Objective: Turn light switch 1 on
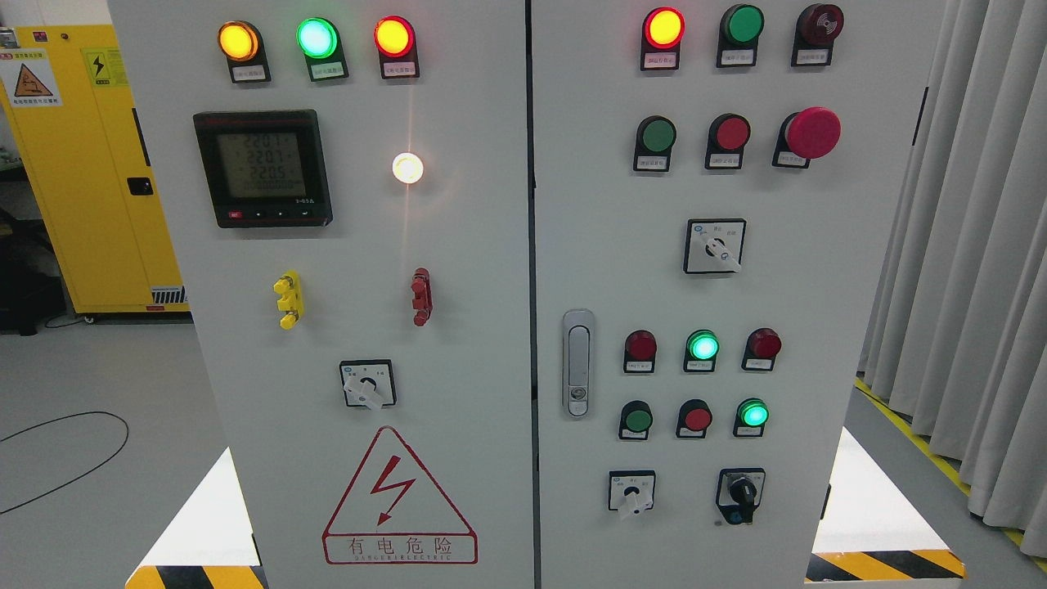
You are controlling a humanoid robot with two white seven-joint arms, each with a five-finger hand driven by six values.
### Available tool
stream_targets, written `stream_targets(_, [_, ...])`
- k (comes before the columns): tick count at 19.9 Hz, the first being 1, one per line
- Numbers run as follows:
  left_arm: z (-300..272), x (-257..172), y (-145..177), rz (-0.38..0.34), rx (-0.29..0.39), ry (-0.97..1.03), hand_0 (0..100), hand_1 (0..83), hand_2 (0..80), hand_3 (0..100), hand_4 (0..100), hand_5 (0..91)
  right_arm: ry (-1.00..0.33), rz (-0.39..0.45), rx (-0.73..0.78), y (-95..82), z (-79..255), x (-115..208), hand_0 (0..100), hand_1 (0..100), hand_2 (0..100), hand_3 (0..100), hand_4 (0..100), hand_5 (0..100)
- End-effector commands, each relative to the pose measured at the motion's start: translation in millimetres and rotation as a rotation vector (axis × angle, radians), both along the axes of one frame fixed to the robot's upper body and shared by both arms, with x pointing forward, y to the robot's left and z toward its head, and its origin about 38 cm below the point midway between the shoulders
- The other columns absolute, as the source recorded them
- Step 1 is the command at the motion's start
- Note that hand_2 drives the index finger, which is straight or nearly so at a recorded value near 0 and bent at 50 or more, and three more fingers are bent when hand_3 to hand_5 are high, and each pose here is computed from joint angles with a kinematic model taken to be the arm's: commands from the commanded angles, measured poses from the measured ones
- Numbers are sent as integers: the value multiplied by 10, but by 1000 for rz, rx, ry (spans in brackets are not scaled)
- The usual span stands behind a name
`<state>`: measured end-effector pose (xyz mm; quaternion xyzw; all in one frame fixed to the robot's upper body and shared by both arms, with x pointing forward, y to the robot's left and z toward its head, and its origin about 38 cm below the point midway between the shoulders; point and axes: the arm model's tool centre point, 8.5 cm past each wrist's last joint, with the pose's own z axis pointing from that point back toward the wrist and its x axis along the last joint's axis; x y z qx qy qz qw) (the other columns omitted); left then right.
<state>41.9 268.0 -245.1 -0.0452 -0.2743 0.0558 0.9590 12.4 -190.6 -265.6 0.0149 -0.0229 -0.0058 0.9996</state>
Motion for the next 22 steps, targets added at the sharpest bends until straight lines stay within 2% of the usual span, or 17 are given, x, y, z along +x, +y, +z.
stream_targets(1, [-105,-874,-108,23,-44,326,216,178,0,0,0,0,0,1,0,0,0,0,0,500,40,0,0,0])
stream_targets(3, [-112,-907,-126,9,-44,356,235,167,0,0,0,0,0,1,0,0,0,0,0,500,40,0,0,0])
stream_targets(5, [-124,-951,-112,-61,-47,429,244,150,0,0,0,0,0,1,0,0,0,0,0,500,40,0,0,0])
stream_targets(6, [-130,-922,-118,-75,-48,439,253,131,0,0,0,0,0,1,0,0,0,0,0,500,40,0,0,0])
stream_targets(13, [-160,-538,-149,-86,-3,392,272,56,0,0,0,0,0,-1,0,0,0,0,0,500,40,0,0,0])
stream_targets(16, [-164,-480,-175,-126,10,391,272,45,0,0,0,0,0,1,0,0,0,0,0,500,40,0,0,0])
stream_targets(22, [-165,-476,-177,-131,10,392,274,37,0,0,0,0,0,1,0,0,0,0,0,500,40,0,0,0])
